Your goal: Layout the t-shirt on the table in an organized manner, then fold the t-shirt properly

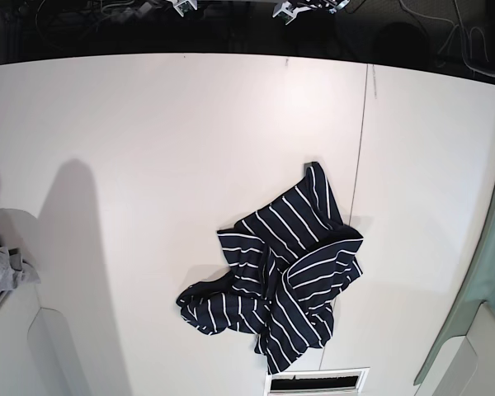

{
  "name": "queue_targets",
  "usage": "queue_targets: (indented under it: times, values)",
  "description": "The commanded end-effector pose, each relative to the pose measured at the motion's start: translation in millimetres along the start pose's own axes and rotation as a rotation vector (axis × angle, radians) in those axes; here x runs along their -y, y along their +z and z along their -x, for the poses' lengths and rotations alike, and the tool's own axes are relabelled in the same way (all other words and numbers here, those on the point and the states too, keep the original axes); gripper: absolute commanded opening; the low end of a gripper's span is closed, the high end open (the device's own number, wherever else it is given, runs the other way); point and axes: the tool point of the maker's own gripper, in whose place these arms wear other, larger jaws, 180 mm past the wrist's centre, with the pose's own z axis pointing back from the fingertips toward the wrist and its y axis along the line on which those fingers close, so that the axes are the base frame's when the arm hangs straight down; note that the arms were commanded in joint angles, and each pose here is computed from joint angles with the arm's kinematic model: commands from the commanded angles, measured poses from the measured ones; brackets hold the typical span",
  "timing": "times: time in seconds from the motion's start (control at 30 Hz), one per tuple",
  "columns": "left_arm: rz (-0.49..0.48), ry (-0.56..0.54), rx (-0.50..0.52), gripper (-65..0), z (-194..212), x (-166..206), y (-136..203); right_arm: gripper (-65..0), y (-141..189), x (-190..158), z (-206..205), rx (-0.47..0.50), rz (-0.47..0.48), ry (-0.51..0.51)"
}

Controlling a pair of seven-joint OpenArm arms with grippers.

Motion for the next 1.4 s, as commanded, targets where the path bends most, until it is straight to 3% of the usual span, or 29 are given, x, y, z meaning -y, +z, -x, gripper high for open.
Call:
queue_targets:
  times: [0.0, 0.67, 1.37]
  values:
    - [0.013, -0.003, 0.002, -65.0, -1, 4, 0, -61.4, 0, -3, 1, 0.006, -0.013, 0.001]
    - [0.021, 0.000, -0.012, -65.0, 9, 9, -2, -61.4, 0, -4, 2, 0.004, -0.014, 0.001]
    - [0.084, -0.003, 0.019, -65.0, 33, 50, -6, -61.4, 1, -22, 22, -0.006, -0.036, -0.005]
